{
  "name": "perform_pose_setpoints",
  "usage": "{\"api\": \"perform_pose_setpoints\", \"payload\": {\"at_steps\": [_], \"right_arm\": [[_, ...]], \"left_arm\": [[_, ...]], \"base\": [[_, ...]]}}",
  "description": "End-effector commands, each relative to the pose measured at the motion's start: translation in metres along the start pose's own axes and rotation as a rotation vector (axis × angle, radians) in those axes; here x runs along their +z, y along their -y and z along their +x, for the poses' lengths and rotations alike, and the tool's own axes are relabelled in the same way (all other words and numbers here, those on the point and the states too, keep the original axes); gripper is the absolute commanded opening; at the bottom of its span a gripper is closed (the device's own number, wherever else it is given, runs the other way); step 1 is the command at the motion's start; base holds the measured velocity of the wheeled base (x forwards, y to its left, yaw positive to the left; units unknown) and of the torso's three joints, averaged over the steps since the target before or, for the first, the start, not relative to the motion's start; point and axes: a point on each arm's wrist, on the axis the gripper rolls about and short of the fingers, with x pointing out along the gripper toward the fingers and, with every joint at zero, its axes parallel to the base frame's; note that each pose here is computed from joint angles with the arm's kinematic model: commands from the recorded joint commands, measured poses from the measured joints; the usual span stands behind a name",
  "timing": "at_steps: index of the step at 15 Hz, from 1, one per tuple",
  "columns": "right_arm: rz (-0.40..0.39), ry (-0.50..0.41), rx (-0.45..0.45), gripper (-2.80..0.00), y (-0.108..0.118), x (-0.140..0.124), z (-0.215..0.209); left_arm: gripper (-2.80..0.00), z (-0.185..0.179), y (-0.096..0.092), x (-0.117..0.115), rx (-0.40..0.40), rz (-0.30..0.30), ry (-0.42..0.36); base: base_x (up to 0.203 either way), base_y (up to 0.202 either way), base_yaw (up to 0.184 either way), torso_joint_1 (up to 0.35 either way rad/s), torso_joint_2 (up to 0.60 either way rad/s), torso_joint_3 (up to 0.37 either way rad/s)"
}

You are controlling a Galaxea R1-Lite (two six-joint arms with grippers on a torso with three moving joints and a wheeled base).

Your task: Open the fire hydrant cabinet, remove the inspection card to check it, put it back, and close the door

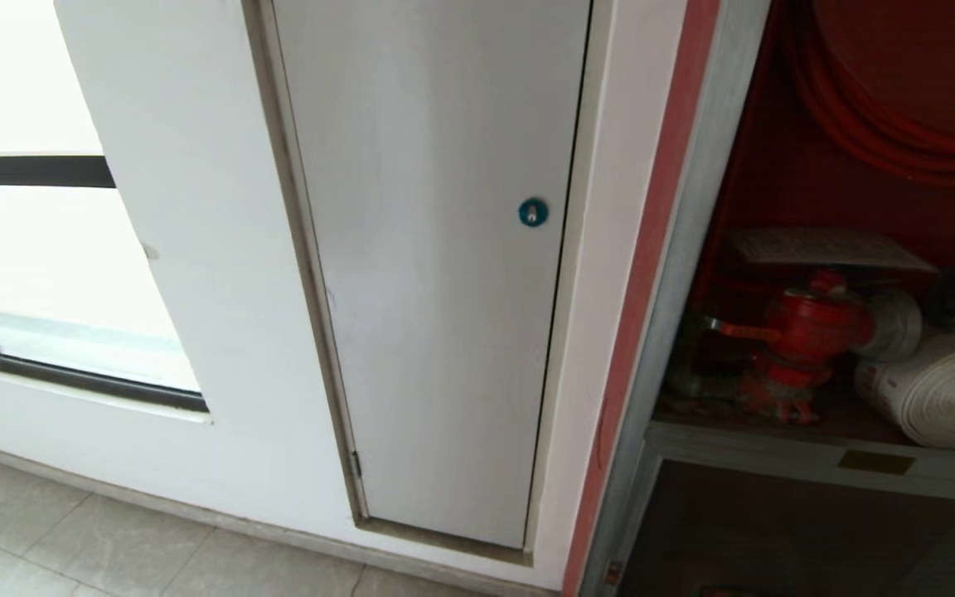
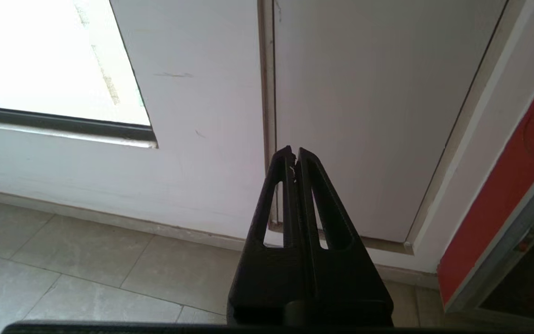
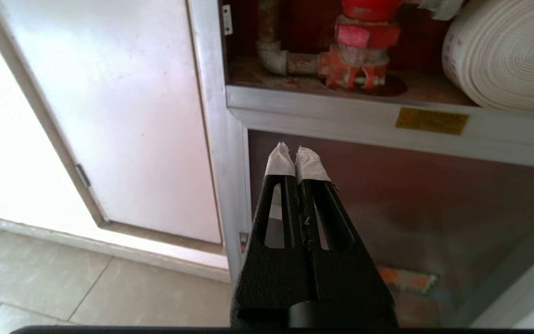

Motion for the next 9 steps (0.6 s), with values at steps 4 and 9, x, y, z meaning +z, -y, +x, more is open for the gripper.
{"api": "perform_pose_setpoints", "payload": {"at_steps": [4,9], "right_arm": [[0.0,0.0,0.001,-2.8,0.0,0.0,0.0],[0.0,0.0,0.001,-2.8,0.0,0.0,0.0]], "left_arm": [[-2.8,0.0006,0.0,-0.0021,0.0,0.0,-0.008],[-2.8,0.0006,0.0,-0.0019,0.0,0.0,-0.007]], "base": [[-0.196,0.0,0.002,0.001,0.0,0.002],[-0.195,0.0,0.0,0.003,0.0,0.003]]}}
